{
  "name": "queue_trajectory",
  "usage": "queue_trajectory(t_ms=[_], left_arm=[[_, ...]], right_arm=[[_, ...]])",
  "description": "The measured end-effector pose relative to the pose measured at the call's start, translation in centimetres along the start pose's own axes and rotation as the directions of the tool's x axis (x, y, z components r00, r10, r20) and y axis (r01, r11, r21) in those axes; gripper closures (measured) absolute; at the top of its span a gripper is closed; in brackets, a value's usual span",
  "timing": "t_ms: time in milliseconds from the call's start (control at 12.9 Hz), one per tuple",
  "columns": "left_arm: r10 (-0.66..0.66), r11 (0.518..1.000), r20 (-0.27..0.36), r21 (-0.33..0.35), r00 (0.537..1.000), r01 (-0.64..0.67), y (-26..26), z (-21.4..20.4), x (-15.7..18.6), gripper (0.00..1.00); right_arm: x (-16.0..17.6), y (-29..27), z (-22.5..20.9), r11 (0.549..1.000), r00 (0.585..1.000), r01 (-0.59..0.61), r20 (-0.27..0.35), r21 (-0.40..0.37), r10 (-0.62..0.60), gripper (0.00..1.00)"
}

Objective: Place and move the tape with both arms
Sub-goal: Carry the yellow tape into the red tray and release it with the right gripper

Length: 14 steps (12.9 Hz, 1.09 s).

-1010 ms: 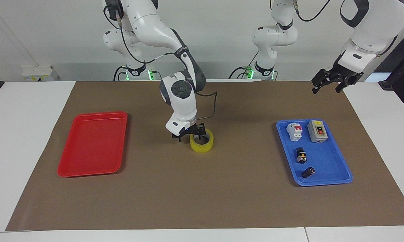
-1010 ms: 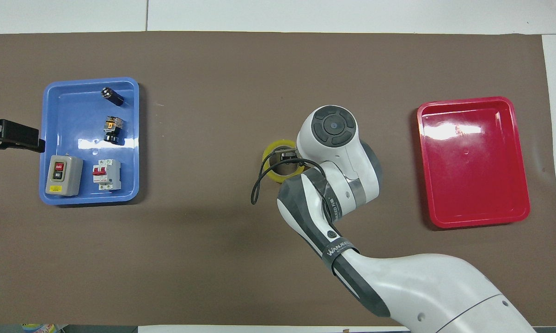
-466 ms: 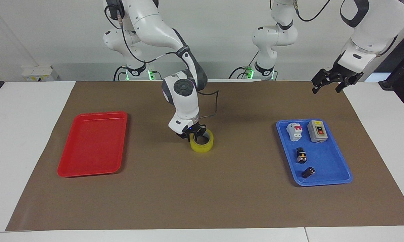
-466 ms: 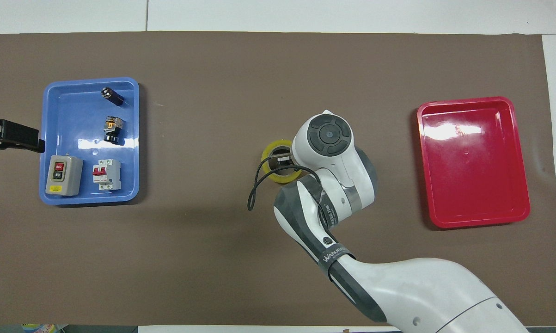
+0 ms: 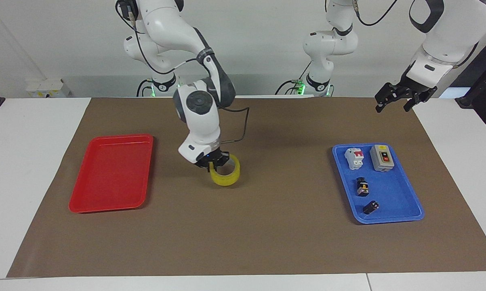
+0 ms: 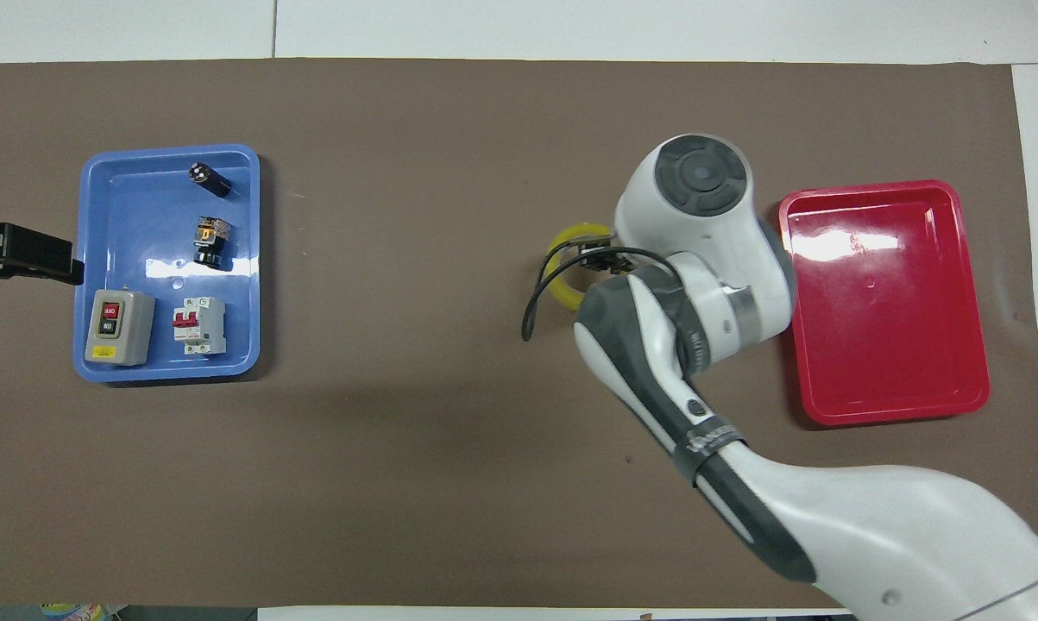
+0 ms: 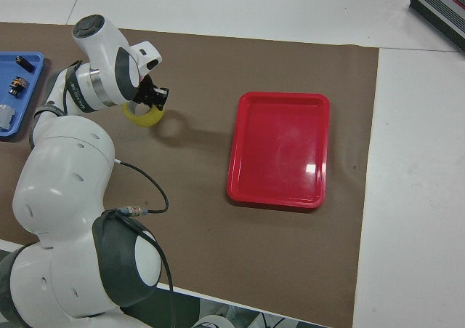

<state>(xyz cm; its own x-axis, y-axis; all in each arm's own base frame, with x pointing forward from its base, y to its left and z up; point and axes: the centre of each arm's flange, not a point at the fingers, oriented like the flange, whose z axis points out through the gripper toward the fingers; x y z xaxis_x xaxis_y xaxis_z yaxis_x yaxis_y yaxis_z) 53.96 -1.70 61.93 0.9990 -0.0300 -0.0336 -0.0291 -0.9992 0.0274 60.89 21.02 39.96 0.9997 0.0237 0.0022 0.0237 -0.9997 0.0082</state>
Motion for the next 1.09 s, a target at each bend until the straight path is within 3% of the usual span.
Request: queue_trajectory(t_ms=[233, 544, 854, 1087], left_arm=[[0.0, 1.0, 0.0, 0.0, 1.0, 0.0, 0.0, 0.0, 0.0, 0.0], [0.0, 1.0, 0.0, 0.0, 1.0, 0.0, 0.0, 0.0, 0.0, 0.0], [0.0, 1.0, 0.0, 0.0, 1.0, 0.0, 0.0, 0.0, 0.0, 0.0], [0.0, 1.0, 0.0, 0.0, 1.0, 0.0, 0.0, 0.0, 0.0, 0.0]], right_arm=[[0.5, 15.3, -3.4, 1.0, 0.998, -0.017, 0.062, 0.001, 0.017, 0.79], [-2.1, 30.0, -0.6, 0.998, 0.991, 0.055, 0.117, 0.035, -0.059, 0.79], [-4.8, 36.1, 3.6, 0.994, 0.994, 0.104, 0.04, 0.022, -0.105, 0.79], [-6.7, 36.5, 6.4, 0.994, 0.994, 0.109, 0.027, 0.018, -0.109, 0.79]])
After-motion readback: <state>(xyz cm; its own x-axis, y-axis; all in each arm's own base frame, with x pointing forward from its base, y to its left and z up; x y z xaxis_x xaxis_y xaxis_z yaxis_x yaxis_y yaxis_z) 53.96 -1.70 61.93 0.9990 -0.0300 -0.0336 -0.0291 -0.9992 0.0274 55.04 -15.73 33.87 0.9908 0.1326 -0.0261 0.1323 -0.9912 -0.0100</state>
